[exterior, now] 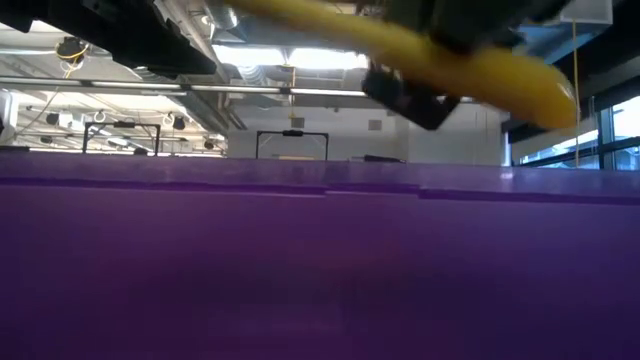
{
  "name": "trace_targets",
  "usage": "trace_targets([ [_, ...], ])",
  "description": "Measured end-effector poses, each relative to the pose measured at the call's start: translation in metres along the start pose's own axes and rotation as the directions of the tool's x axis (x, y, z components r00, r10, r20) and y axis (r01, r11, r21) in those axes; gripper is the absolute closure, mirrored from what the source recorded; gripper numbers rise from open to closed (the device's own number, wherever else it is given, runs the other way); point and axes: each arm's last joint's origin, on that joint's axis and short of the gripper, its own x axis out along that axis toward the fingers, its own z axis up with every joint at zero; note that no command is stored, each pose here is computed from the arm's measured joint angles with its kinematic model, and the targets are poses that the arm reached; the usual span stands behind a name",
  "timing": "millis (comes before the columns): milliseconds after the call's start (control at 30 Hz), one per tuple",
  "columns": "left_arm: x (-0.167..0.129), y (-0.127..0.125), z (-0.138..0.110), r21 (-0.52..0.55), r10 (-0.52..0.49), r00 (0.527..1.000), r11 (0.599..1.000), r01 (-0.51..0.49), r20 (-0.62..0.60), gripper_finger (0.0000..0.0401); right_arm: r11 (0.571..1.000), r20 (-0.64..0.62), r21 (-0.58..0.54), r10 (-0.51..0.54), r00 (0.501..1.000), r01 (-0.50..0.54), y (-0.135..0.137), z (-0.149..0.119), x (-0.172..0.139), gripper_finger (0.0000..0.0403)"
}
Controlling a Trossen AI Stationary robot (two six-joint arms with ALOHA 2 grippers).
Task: Pick & place school supplies into a supply box
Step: Put the yellow pen into the violet supply box
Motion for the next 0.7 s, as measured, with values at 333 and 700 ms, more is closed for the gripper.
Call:
trace_targets([
  [333,0.000,0.000,0.000,0.000,0.000,1.000,1.000,0.000,0.000,0.0381,0.997,-0.016,0.008,-0.072,0.997,0.072,-0.006,-0.004,0.008,0.0336],
  [700,0.000,0.000,0.000,0.000,0.000,1.000,1.000,0.000,0.000,0.0377,0.995,-0.052,0.016,-0.098,0.994,0.099,-0.013,-0.011,0.015,0.0336],
])
